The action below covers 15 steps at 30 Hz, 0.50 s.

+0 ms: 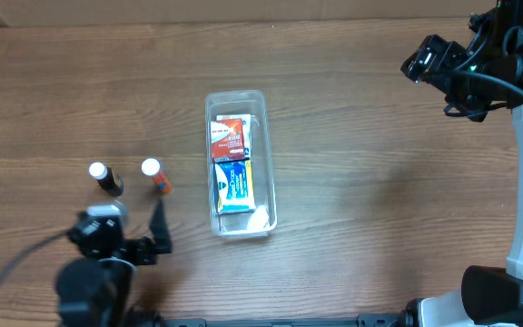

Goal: Pack container

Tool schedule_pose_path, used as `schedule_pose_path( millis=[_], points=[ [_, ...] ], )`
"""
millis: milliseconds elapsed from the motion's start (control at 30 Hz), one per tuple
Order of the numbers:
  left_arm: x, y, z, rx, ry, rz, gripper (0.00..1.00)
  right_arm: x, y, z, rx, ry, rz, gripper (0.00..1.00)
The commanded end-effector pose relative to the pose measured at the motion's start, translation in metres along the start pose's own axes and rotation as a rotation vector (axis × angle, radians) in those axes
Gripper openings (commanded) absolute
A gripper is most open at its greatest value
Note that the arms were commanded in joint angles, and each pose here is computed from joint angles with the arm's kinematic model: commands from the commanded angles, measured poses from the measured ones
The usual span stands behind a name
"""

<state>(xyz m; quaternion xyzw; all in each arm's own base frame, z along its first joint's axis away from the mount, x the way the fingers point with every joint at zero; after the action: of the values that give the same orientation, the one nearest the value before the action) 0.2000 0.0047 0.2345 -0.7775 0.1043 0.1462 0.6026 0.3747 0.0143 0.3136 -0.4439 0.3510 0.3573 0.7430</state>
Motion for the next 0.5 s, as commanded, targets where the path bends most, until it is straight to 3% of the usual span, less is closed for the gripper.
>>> schedule_pose_path(
  millis=[0, 33, 100, 167, 300, 367, 467],
  points=[
    [-0.002, -0.089, -0.02, -0.038, -0.022, 0.043, 1.0, -0.002, -0.001, 0.001, -0.004, -0.009, -0.008, 1.0],
    [-0.003, -0.108, -0.031, -0.016, 0.008, 0.083, 1.0, -0.002, -0.001, 0.001, -0.004, -0.009, -0.008, 1.0],
    [0.004, -0.13, -0.019, 0.01, -0.104, 0.115, 1.0, -0.002, -0.001, 0.001, -0.004, -0.009, -0.008, 1.0],
    [0.017, -0.127, 0.013, -0.17, -0.316, 0.175, 1.0, -0.002, -0.002, 0.001, -0.004, -0.009, -0.008, 1.0],
    [0.07, -0.057, 0.07, -0.344, -0.504, 0.552, 1.0, -0.002, -0.001, 0.001, -0.004, -0.009, -0.008, 1.0],
    [0.103, -0.019, 0.086, -0.412, -0.464, 0.744, 0.99, -0.002, -0.001, 0.001, -0.004, -0.009, -0.008, 1.0],
    [0.128, 0.018, 0.107, -0.417, -0.489, 0.898, 0.97, -0.002, -0.001, 0.001, -0.004, -0.009, -0.008, 1.0]
  ],
)
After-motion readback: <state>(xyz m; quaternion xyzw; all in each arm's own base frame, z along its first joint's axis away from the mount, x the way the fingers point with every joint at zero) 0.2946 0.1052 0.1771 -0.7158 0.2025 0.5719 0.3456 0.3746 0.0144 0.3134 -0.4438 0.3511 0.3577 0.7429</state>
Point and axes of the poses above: each gripper's point midway between its finger pads, its own x axis out along the fingers, its own z axis along the line the jaws close on, y = z × x, the point moved 1 cm from there along -x, back along the fingers, and after that the axes turned 8 degrees about -x, right-handed, at the moved point
